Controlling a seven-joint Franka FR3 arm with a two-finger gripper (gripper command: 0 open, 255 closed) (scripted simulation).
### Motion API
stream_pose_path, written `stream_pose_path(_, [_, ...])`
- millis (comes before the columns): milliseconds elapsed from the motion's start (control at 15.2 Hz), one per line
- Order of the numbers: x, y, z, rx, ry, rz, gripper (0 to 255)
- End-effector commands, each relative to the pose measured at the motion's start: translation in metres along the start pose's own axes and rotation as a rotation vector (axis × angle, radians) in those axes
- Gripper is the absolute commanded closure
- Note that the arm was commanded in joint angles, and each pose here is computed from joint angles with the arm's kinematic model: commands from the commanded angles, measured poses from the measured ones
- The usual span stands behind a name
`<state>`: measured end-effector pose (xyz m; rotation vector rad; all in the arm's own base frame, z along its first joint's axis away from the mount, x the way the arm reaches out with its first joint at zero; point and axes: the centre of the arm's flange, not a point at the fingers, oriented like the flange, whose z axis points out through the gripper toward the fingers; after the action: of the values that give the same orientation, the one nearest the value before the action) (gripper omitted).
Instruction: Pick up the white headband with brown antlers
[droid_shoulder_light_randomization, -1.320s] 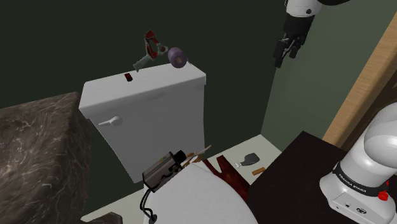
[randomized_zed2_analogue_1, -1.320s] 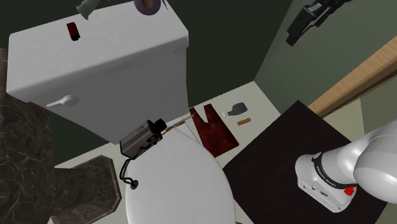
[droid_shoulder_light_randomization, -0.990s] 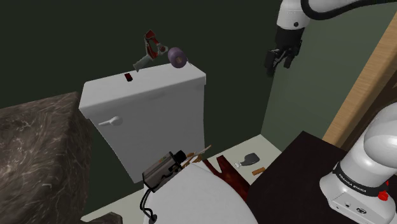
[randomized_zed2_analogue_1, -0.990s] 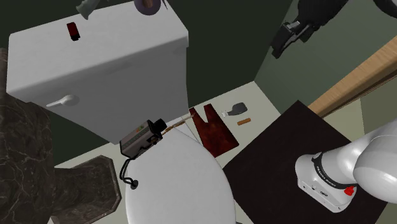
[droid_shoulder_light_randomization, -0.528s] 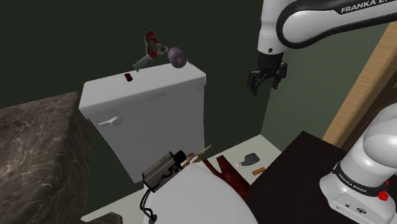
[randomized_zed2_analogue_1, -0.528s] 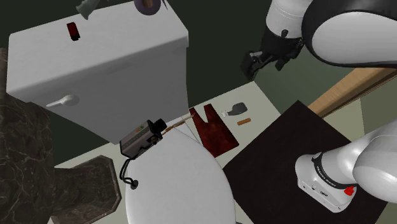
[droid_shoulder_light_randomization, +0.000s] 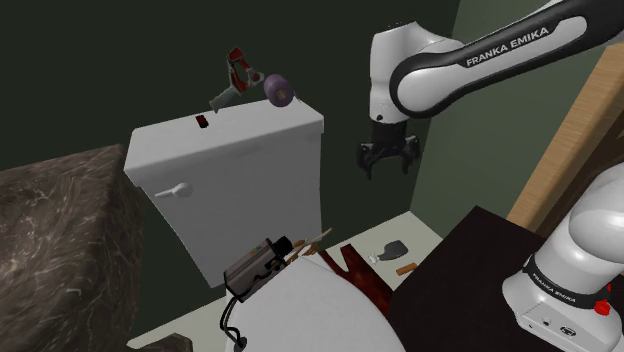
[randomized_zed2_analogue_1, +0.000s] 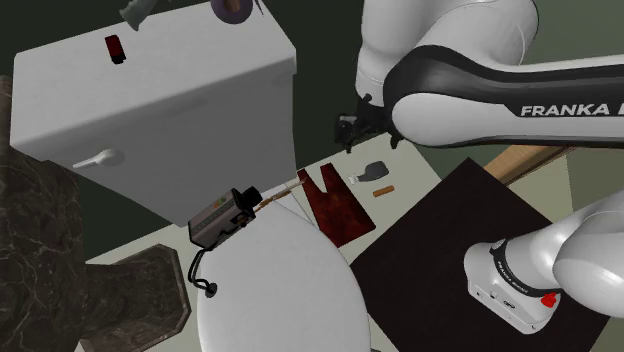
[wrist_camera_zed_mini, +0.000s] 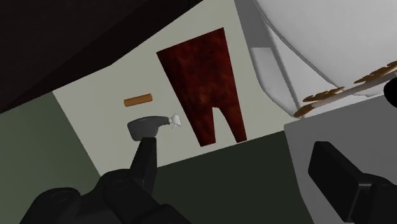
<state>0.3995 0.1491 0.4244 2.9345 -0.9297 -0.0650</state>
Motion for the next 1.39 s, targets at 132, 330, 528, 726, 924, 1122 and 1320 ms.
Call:
stream_pose_path(132, [0.002,-0.036,0.039,0.006,-0.045,0.132,0])
stream_pose_path(330, [0.007,-0.064,0.065,0.01,-0.078,0.226,0])
stream_pose_path(528, [0.013,-0.092,0.092,0.014,-0.111,0.321,0])
stream_pose_path(726, [0.02,-0.119,0.119,0.018,-0.144,0.415,0])
stream_pose_path(924, [0.03,-0.145,0.147,0.022,-0.177,0.51,0])
stream_pose_path(1122, [0.041,-0.17,0.174,0.027,-0.21,0.604,0])
stream_pose_path(1320, [0.053,-0.195,0.202,0.031,-0.243,0.699,0])
